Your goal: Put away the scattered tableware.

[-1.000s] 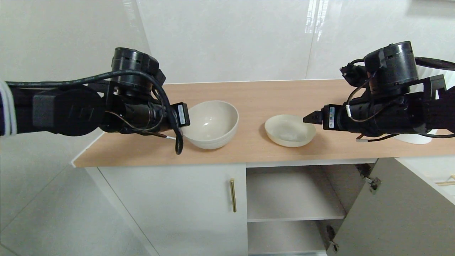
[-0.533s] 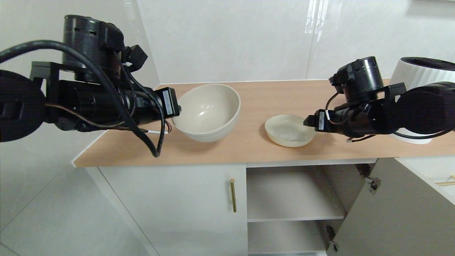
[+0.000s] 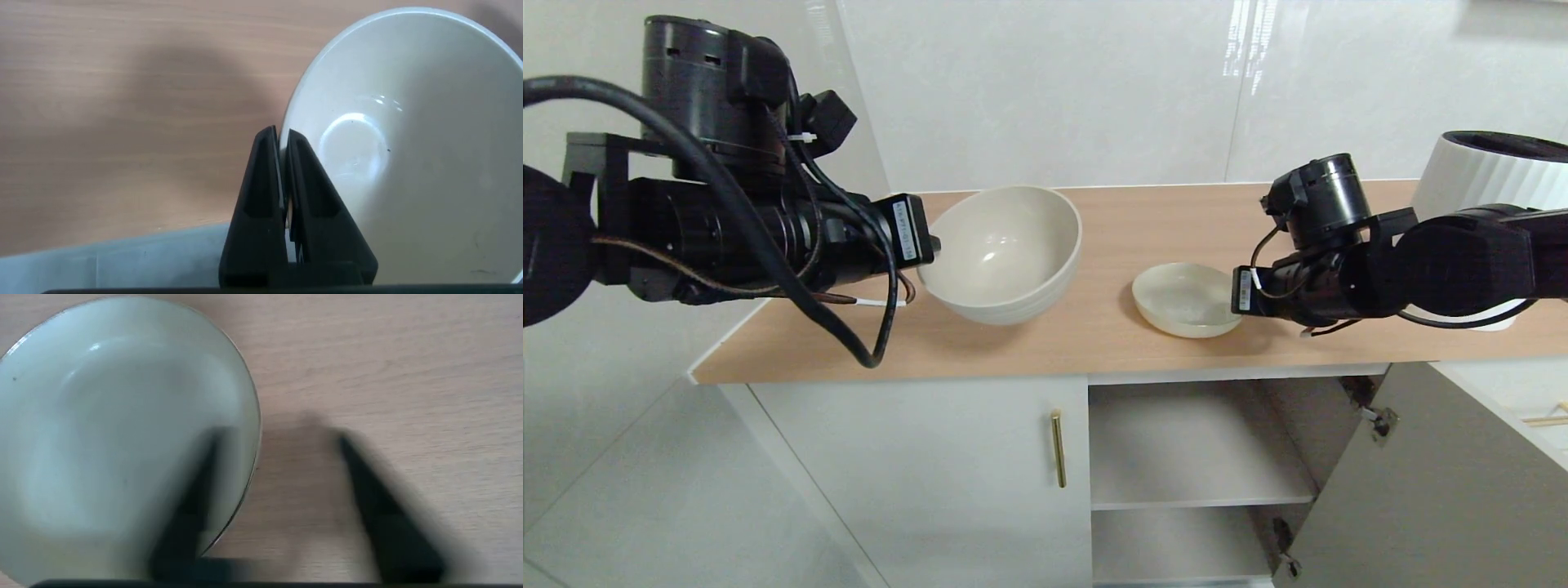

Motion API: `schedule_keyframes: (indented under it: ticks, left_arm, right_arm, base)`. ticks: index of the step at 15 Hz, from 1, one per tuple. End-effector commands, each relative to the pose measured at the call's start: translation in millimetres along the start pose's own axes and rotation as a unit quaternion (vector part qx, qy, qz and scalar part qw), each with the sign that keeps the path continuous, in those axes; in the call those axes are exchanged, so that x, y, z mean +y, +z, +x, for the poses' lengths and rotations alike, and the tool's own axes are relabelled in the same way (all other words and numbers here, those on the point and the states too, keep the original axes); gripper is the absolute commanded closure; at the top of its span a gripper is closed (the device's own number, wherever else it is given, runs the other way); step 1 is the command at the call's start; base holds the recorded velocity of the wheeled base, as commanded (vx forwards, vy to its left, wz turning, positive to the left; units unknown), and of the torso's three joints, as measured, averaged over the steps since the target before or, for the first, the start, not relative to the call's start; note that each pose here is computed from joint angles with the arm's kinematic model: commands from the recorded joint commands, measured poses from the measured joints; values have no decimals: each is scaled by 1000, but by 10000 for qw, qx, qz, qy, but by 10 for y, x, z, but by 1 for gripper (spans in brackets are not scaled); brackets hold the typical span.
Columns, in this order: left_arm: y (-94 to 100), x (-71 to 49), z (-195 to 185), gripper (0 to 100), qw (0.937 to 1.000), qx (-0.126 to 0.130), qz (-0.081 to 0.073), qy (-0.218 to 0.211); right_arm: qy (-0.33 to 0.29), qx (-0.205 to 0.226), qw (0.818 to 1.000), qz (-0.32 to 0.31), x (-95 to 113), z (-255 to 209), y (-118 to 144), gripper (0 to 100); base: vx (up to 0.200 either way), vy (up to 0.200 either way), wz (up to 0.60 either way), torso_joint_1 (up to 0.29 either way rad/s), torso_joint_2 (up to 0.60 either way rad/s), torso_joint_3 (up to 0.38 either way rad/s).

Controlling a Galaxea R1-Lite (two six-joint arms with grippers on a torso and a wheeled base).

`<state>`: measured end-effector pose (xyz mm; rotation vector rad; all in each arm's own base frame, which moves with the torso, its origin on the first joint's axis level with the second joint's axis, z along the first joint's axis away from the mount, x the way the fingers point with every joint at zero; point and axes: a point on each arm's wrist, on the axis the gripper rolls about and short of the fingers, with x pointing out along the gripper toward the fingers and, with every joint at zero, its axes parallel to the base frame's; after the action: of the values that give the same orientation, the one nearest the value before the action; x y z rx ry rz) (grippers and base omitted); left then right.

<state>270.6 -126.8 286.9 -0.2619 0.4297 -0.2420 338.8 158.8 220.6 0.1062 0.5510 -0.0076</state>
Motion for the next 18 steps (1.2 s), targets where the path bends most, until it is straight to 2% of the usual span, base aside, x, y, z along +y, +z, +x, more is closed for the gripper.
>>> schedule_keyframes:
  ticks: [1,5,7,9,11,13,17,18]
  left_arm:
    - [5,-1,-12,100,10000,-14,-2,-6]
    - [11,-1,-33,100,10000,-35,-13,-14]
    - [-18,11,-31,100,10000,14,-6,6]
    - [-33,17,-36,100,10000,38,-11,7]
    - [-127,53,-99,100,9999,159,2,32]
    - [-210,73,-199,100,9997,242,29,4]
    - [-284,31,-227,100,9993,348,84,-73]
    - [-290,33,-220,100,9993,359,71,-60]
  right_arm:
    - [43,70,10000,-17,16,37,-28,100]
    - [317,-21,9991,288,10,-88,66,100]
    - [666,-121,9967,437,-51,-359,180,100]
    - [902,37,9945,522,-112,-591,221,100]
    - [1450,372,9869,609,-164,-798,223,100]
    - [1464,719,9850,570,-222,-901,159,100]
    - [1448,814,9844,571,-309,-1036,85,100]
    - [1512,912,9828,536,-351,-1080,5,100]
  base:
    - [0,0,0,0,0,0]
    - [0,0,0,0,0,0]
    - [0,0,0,0,0,0]
    - [0,0,0,0,0,0]
    - [0,0,0,0,0,0]
    - [0,0,0,0,0,0]
    - [0,0,0,0,0,0]
    - [-200,0,0,-7,2,2]
